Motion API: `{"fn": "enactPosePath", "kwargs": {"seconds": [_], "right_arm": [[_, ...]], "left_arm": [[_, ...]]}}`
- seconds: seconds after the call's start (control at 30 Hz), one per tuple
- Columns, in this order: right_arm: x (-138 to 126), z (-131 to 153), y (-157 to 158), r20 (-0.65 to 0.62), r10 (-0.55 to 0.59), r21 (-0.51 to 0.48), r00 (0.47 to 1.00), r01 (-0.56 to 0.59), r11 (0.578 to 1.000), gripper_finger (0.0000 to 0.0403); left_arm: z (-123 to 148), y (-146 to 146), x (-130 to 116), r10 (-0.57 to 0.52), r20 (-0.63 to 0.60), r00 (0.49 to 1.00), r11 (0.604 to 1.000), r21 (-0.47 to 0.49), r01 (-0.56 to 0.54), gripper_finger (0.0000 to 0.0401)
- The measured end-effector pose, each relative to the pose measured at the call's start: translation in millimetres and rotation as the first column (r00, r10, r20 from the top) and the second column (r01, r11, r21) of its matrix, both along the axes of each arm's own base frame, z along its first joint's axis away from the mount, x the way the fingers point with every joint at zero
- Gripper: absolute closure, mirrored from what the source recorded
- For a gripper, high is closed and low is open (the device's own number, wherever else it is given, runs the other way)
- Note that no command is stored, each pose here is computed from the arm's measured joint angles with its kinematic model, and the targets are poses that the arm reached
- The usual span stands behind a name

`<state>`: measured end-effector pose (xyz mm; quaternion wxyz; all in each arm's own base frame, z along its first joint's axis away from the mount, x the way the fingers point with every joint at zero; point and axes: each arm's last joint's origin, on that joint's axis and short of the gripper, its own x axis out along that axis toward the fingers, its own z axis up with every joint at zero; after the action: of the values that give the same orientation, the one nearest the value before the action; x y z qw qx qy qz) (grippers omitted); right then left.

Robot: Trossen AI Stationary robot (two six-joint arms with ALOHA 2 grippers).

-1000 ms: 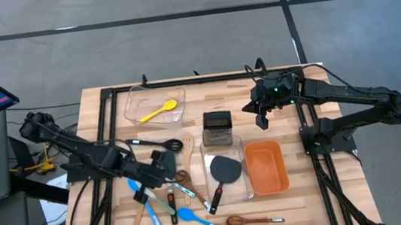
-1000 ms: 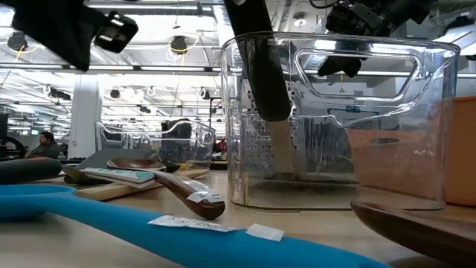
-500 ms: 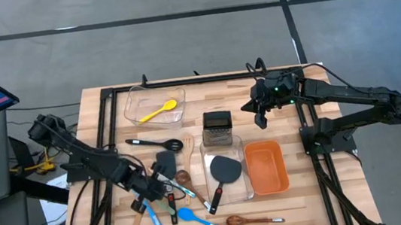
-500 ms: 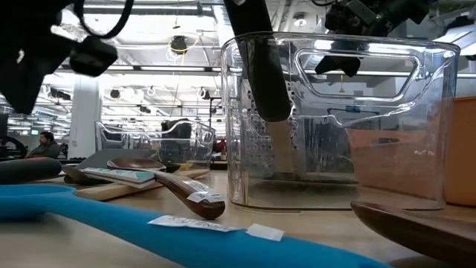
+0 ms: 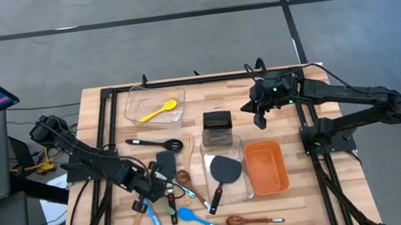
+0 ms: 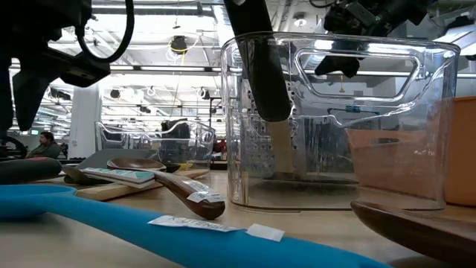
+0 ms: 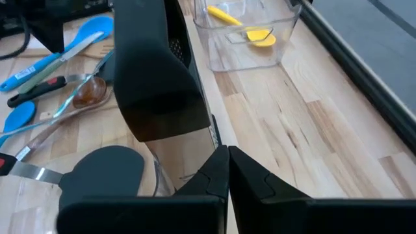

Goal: Pick & Place Kitchen Items
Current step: Put the green knife into the orange bin

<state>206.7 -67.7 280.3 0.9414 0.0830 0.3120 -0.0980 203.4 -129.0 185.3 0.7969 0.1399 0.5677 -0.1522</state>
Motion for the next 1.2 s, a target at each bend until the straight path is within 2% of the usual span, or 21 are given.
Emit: {"fn": "enactPosePath", "kwargs": {"seconds": [0.23,0.47,0.6,0.8,1.2], "right_arm": [[16.1,-20.9,-5.6,-0.095,0.003,0.032,0.995,0.0,1.0,0.0402],[37.7,-55.7,-13.1,-0.229,0.01,0.079,0.973,0.008,0.997,0.0402],[44.7,-64.2,-15.0,-0.238,0.018,0.09,0.971,0.003,0.996,0.0402],[44.0,-53.4,-14.1,-0.164,0.029,0.082,0.986,-0.016,0.996,0.0402],[19.1,-11.4,-4.3,0.004,0.029,0.02,1.0,-0.029,0.999,0.0402]], "left_arm": [[-12.4,4.6,-7.6,0.002,-0.046,0.999,1.0,0.019,-0.001,0.0298],[-14.7,3.3,-9.7,-0.019,-0.089,0.996,0.999,-0.045,0.015,0.0255],[-14.4,2.5,-8.9,-0.022,-0.084,0.996,0.998,-0.059,0.018,0.0241],[-14.1,2.0,-8.2,-0.023,-0.075,0.997,0.998,-0.064,0.018,0.0235],[-18.2,-1.1,-4.8,-0.029,-0.051,0.998,0.995,-0.092,0.025,0.0242]]}}
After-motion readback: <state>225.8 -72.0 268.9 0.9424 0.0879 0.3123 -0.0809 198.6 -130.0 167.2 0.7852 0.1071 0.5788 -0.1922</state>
